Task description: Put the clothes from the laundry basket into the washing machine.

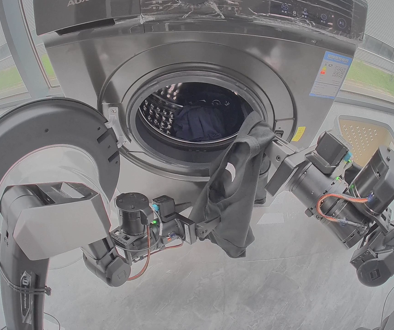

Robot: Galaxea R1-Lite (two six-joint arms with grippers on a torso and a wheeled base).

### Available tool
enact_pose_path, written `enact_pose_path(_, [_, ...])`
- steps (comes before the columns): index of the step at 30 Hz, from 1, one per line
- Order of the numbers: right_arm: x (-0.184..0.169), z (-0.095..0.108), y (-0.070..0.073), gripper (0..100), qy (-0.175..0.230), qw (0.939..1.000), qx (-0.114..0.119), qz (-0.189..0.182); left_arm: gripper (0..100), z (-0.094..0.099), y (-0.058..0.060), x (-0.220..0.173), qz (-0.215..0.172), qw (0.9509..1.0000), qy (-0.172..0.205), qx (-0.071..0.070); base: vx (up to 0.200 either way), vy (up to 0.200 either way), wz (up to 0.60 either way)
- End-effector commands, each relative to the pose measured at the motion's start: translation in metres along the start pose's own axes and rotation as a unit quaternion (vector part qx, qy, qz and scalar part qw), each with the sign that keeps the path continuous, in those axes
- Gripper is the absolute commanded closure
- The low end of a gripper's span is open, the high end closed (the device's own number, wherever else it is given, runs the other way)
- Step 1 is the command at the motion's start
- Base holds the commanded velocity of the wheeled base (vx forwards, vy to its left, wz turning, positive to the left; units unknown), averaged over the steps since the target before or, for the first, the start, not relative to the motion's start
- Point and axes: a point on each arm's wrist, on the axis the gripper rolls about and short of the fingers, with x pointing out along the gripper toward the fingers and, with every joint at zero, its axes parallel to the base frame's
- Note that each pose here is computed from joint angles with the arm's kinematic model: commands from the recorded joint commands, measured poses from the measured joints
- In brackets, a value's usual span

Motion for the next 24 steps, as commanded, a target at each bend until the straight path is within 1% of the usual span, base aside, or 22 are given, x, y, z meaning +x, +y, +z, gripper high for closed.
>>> enact_pose_path(1, [0.002,-0.004,0.0,100,0.005,1.0,-0.001,-0.001,0,-0.005,-0.014,0.006,-0.02,0.9998,0.003,0.002,0.0,0.0,0.0])
enact_pose_path(3, [0.002,-0.005,0.0,100,0.007,1.0,-0.001,-0.001,0,-0.005,-0.023,0.008,-0.031,0.9995,0.003,0.004,0.0,0.0,0.0])
enact_pose_path(6, [0.003,-0.006,0.0,100,0.008,1.0,-0.001,-0.001,0,-0.007,-0.029,0.011,-0.04,0.9992,0.004,0.006,0.0,0.0,0.0])
enact_pose_path(9, [0.003,-0.009,0.0,100,0.011,0.9999,-0.001,-0.001,0,-0.007,-0.029,0.014,-0.042,0.9991,0.001,0.006,0.0,0.0,0.0])
enact_pose_path(15, [0.005,-0.008,0.0,100,0.009,1.0,-0.001,-0.001,0,-0.009,-0.029,0.016,-0.044,0.999,-0.002,0.007,0.0,0.0,0.0])
enact_pose_path(18, [0.01,-0.011,-0.001,100,0.008,1.0,-0.001,-0.002,0,-0.01,-0.034,0.016,-0.051,0.9987,-0.002,0.007,0.0,0.0,0.0])
enact_pose_path(22, [0.013,-0.013,0.0,100,0.006,1.0,-0.001,-0.002,0,-0.012,-0.039,0.018,-0.067,0.9977,-0.001,0.007,0.0,0.0,0.0])
enact_pose_path(24, [0.013,-0.013,0.0,100,0.006,1.0,-0.001,-0.002,0,-0.013,-0.04,0.019,-0.069,0.9976,0.0,0.006,0.0,0.0,0.0])
